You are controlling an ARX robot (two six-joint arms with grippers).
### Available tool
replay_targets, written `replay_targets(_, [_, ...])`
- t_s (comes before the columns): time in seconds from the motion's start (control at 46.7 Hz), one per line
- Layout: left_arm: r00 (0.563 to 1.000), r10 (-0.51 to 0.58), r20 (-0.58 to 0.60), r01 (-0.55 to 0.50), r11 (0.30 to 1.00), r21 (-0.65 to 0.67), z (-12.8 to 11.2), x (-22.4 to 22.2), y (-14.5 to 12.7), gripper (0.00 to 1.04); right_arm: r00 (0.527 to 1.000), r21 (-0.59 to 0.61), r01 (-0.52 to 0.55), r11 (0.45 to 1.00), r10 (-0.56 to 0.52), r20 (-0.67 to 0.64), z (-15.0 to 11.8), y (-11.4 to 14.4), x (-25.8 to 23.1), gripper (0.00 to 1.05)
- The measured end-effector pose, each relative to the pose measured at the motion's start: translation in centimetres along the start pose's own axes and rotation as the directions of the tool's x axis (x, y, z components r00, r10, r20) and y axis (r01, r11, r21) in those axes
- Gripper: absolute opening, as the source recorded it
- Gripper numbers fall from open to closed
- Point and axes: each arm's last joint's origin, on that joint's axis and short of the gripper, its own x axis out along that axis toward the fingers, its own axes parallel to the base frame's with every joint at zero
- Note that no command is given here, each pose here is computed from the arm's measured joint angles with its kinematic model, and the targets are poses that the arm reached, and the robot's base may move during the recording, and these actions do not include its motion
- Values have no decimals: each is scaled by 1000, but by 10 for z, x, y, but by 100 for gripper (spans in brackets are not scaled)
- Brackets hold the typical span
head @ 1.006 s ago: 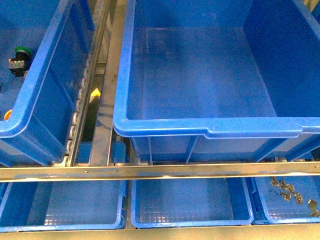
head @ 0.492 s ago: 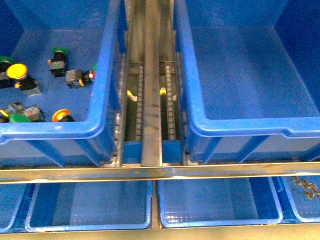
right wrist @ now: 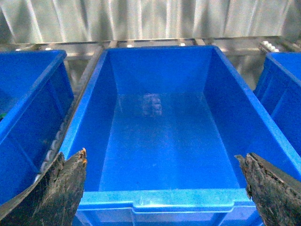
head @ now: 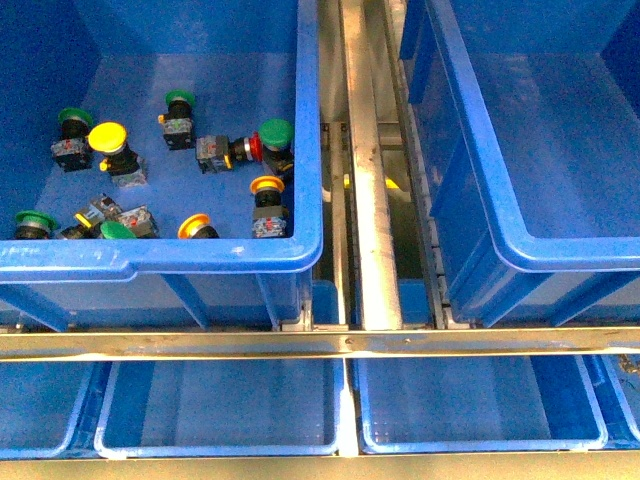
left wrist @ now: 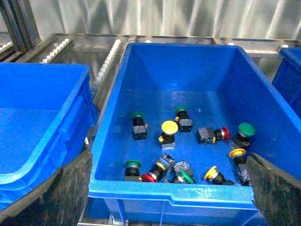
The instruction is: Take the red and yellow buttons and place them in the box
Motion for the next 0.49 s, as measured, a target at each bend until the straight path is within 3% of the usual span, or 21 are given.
replay_targets(0.492, [1000,3,0,-3,1000,0,0,0,0,97,1000,0,-4,1000,4,-1,0,0,0,99])
